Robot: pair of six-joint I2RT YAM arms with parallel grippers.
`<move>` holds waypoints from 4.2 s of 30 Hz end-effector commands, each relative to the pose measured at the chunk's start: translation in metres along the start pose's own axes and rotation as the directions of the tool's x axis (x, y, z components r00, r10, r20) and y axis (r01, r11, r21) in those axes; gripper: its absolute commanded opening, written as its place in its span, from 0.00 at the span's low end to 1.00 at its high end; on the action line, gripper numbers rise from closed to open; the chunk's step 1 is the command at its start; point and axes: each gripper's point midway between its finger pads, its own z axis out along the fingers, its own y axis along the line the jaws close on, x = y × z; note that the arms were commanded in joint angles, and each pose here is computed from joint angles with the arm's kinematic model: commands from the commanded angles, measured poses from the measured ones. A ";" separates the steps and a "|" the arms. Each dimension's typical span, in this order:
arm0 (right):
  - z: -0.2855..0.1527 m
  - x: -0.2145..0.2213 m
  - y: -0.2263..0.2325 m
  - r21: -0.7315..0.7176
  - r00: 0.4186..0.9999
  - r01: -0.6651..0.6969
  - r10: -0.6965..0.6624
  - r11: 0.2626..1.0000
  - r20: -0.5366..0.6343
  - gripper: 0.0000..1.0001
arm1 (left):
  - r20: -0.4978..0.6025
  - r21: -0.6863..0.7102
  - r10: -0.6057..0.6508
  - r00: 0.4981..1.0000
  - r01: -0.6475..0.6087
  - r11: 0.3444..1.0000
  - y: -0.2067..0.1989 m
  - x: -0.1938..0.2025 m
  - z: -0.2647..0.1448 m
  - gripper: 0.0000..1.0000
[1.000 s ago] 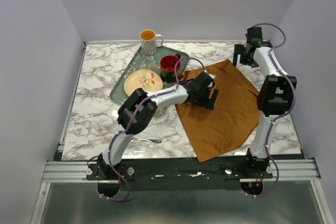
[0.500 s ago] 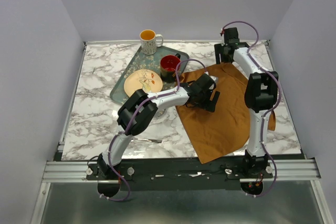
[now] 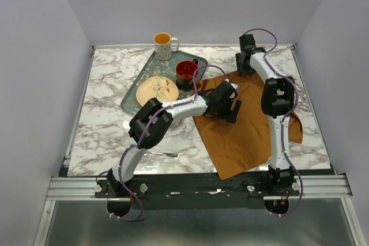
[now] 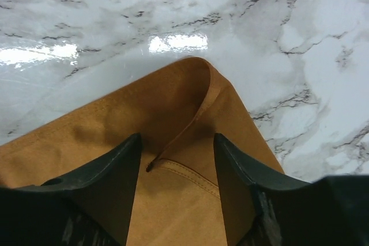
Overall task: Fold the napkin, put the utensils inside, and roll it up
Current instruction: Flatten the napkin out
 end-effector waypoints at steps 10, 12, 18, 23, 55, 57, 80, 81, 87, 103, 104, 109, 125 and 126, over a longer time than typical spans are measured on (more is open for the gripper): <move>-0.015 0.002 -0.038 0.206 1.000 -0.012 0.008 0.978 0.018 0.16 | -0.056 0.008 0.008 0.998 -0.007 1.000 -0.002 0.017 -0.005 0.91; -0.022 -0.004 -0.057 0.268 0.999 -0.023 0.012 0.963 0.044 0.06 | -0.075 0.014 0.003 0.997 -0.002 1.000 -0.001 0.023 -0.001 0.91; -0.033 -0.012 -0.136 0.364 0.990 -0.114 0.075 0.924 0.119 0.01 | -0.121 0.041 -0.015 0.993 0.020 0.999 -0.005 0.034 0.013 0.89; -0.020 -0.006 -0.179 0.402 0.991 -0.114 0.073 0.908 0.115 0.01 | -0.104 0.071 -0.018 0.994 0.025 0.997 -0.016 0.020 0.023 0.89; -0.077 0.051 -0.189 0.317 0.903 -0.412 0.429 0.854 0.016 0.94 | 0.001 0.225 0.014 1.000 -0.014 0.974 -0.075 -0.058 -0.008 0.99; -0.109 0.069 -0.192 0.335 0.870 -0.475 0.491 0.814 0.041 0.93 | -0.014 0.230 0.036 0.999 -0.032 0.973 -0.083 -0.046 -0.015 0.99; -0.112 0.304 -0.210 0.651 0.716 -0.410 0.668 0.639 -0.204 0.01 | -0.148 0.278 0.125 0.981 -0.080 0.957 -0.102 0.042 -0.026 0.92; -0.113 0.305 -0.210 0.654 0.713 -0.410 0.670 0.635 -0.204 0.01 | -0.143 0.275 0.129 0.981 -0.085 0.958 -0.102 0.042 -0.026 0.92; -0.122 0.302 -0.217 0.661 0.719 -0.459 0.686 0.593 -0.116 0.08 | -0.172 0.215 0.102 0.980 -0.064 0.974 -0.080 0.051 -0.008 0.91; -0.156 0.351 -0.246 0.843 0.543 -0.458 0.839 0.281 0.016 0.02 | -0.183 0.013 -0.047 0.982 0.051 0.999 0.018 0.032 0.035 0.92; -0.159 0.350 -0.248 0.845 0.544 -0.463 0.839 0.267 0.032 0.01 | -0.180 0.020 -0.042 0.983 0.046 0.999 0.015 0.030 0.032 0.92; -0.178 0.318 -0.255 0.819 0.662 -0.479 0.743 0.316 0.100 0.01 | -0.135 0.074 0.015 0.991 -0.005 0.997 -0.016 0.021 0.005 0.93; -0.140 0.176 -0.139 0.071 0.769 -0.635 0.638 0.769 -0.041 0.52 | -0.225 0.204 -0.012 0.974 0.060 0.977 -0.061 0.092 -0.004 0.92; -0.139 0.176 -0.132 0.041 0.770 -0.635 0.636 0.771 -0.048 0.55 | -0.226 0.212 -0.015 0.974 0.064 0.975 -0.062 0.100 0.000 0.92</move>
